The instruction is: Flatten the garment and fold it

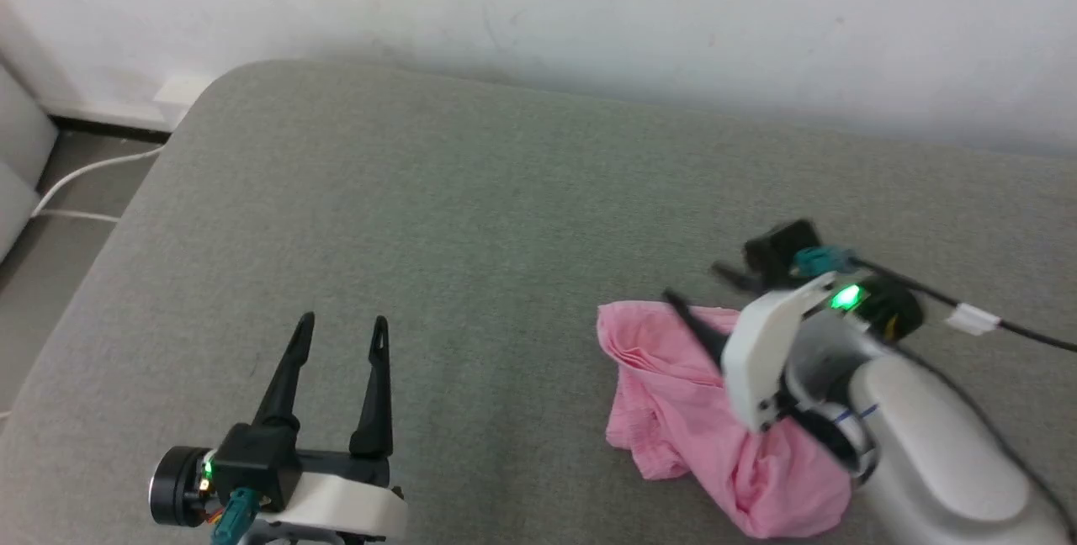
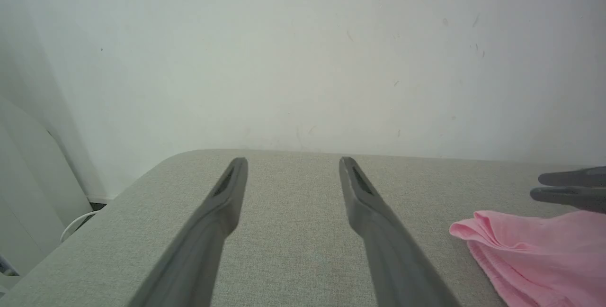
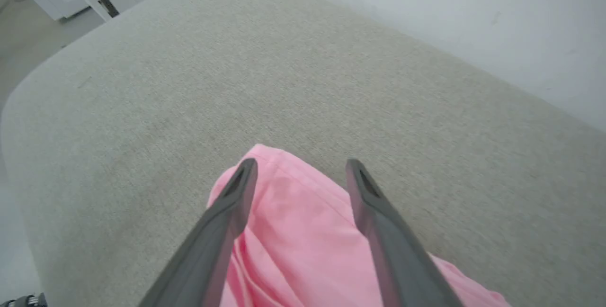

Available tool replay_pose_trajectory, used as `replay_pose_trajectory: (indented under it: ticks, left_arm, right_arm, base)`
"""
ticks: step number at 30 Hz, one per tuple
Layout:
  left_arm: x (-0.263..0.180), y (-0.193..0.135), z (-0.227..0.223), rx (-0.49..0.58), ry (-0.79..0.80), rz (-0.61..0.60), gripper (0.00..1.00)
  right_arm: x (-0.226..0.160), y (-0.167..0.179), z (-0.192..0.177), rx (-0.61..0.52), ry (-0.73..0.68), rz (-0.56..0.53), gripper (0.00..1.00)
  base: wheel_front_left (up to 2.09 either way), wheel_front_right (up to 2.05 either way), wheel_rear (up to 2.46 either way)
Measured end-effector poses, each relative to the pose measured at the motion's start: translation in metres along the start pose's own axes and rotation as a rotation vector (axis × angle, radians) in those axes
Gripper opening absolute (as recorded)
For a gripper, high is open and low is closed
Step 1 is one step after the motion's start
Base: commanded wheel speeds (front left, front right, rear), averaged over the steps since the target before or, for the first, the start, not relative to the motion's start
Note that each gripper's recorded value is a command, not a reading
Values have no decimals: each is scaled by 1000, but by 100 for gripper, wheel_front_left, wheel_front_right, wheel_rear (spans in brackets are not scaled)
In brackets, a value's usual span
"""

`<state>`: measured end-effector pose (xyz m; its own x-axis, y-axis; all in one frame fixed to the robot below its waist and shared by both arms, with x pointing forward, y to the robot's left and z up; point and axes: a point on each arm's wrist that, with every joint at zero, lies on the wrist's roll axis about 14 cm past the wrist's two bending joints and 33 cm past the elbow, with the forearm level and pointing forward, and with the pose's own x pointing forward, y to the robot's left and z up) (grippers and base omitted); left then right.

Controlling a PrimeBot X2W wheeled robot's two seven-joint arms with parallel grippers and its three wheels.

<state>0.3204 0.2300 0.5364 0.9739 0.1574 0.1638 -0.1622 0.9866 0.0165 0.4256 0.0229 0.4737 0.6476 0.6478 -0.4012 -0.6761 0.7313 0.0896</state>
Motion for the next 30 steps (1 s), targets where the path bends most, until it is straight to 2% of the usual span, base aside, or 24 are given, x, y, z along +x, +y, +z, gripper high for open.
replay_pose_trajectory:
  ticks: [5, 8, 11, 14, 19, 24, 30]
  left_arm:
    - [6, -11, 4, -17, -19, -41, 100]
    - [11, -19, 7, -28, -32, -70, 100]
    - [15, -26, 9, -48, -41, -90, 100]
    - [19, -34, 11, -66, -50, -116, 100]
    - [25, -43, 13, -77, -57, -140, 100]
    - [26, -52, 7, -95, -39, -176, 100]
    - [17, -57, -6, -99, 5, -194, 100]
  right_arm:
    - [-37, -58, 55, -282, -200, -160, 100]
    - [-67, -90, 81, -362, -319, -266, 100]
    - [-98, -115, 97, -386, -410, -361, 100]
    - [-127, -131, 99, -372, -477, -440, 100]
    - [-170, -142, 80, -308, -559, -555, 100]
    - [-193, -133, 50, -209, -596, -629, 100]
    - [-200, -113, 13, -76, -588, -678, 100]
  base:
    - [0, 0, 0]
    - [0, 0, 0]
    - [0, 0, 0]
    - [0, 0, 0]
    - [0, 0, 0]
    - [0, 0, 0]
    - [0, 0, 0]
